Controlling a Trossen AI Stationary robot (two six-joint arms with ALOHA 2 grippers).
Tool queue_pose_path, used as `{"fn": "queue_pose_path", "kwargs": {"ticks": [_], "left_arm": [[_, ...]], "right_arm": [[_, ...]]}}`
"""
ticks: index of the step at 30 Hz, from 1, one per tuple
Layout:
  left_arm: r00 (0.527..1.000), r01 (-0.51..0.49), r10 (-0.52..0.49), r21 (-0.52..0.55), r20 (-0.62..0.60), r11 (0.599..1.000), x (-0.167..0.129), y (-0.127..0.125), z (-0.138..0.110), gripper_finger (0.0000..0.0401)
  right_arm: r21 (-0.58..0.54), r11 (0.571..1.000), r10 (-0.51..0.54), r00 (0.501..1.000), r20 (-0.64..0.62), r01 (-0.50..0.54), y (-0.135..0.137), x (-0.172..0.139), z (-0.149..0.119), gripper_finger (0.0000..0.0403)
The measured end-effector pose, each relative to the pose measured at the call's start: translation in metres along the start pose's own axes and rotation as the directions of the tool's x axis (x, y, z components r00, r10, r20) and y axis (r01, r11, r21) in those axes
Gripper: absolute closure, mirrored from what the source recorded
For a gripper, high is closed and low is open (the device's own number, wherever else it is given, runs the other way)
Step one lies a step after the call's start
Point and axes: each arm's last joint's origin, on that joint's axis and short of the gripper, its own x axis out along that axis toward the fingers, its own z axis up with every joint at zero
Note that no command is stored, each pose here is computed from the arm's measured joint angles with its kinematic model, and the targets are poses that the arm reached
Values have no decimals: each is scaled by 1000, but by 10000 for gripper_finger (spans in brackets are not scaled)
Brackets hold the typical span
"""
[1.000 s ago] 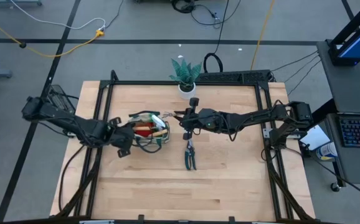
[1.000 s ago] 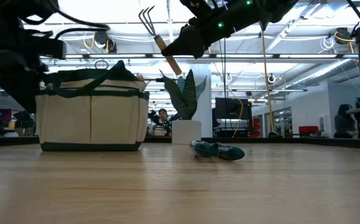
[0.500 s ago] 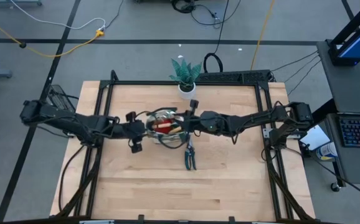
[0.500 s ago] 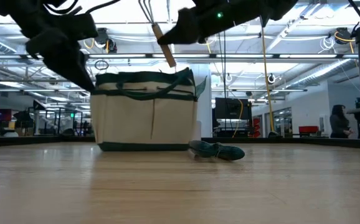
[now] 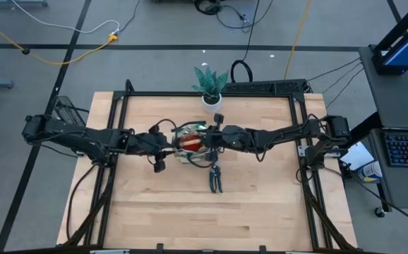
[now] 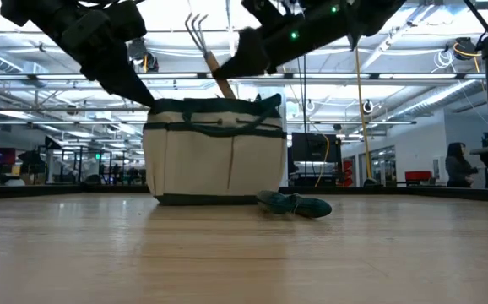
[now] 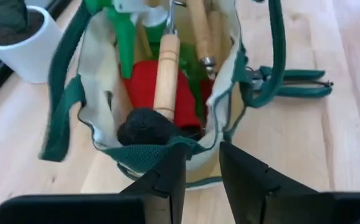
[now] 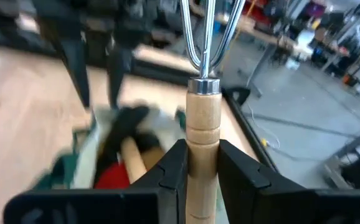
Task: Pick & Place Garden tools in Gardening bag
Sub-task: Put the brown hand rake into the brown gardening bag
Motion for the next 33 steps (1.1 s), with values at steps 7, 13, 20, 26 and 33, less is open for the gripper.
{"fn": "queue_pose_path", "kwargs": {"ticks": [7, 13, 20, 26, 33], "left_arm": [[999, -1, 2, 16, -37, 1000, 0, 0, -4, 299], [1000, 4, -4, 24, 8, 1000, 0, -1, 1, 299], [987, -57, 60, -21, 150, 998, -1, 0, 14, 299], [974, -86, 97, -59, 206, 995, -1, 7, 21, 299], [953, -68, 98, -110, 288, 992, -2, 9, 30, 300]], "right_arm": [[-117, 992, -70, 986, -152, 52, -2, 0, -15, 344], [-221, 975, -57, 975, -213, 8, 0, -1, -21, 344], [-234, 972, -56, 970, -237, -1, -1, -1, -23, 342], [-279, 960, -55, 970, -236, -14, -1, -1, -23, 314], [-258, 966, -64, 968, -241, 0, -7, 1, -25, 274]]}}
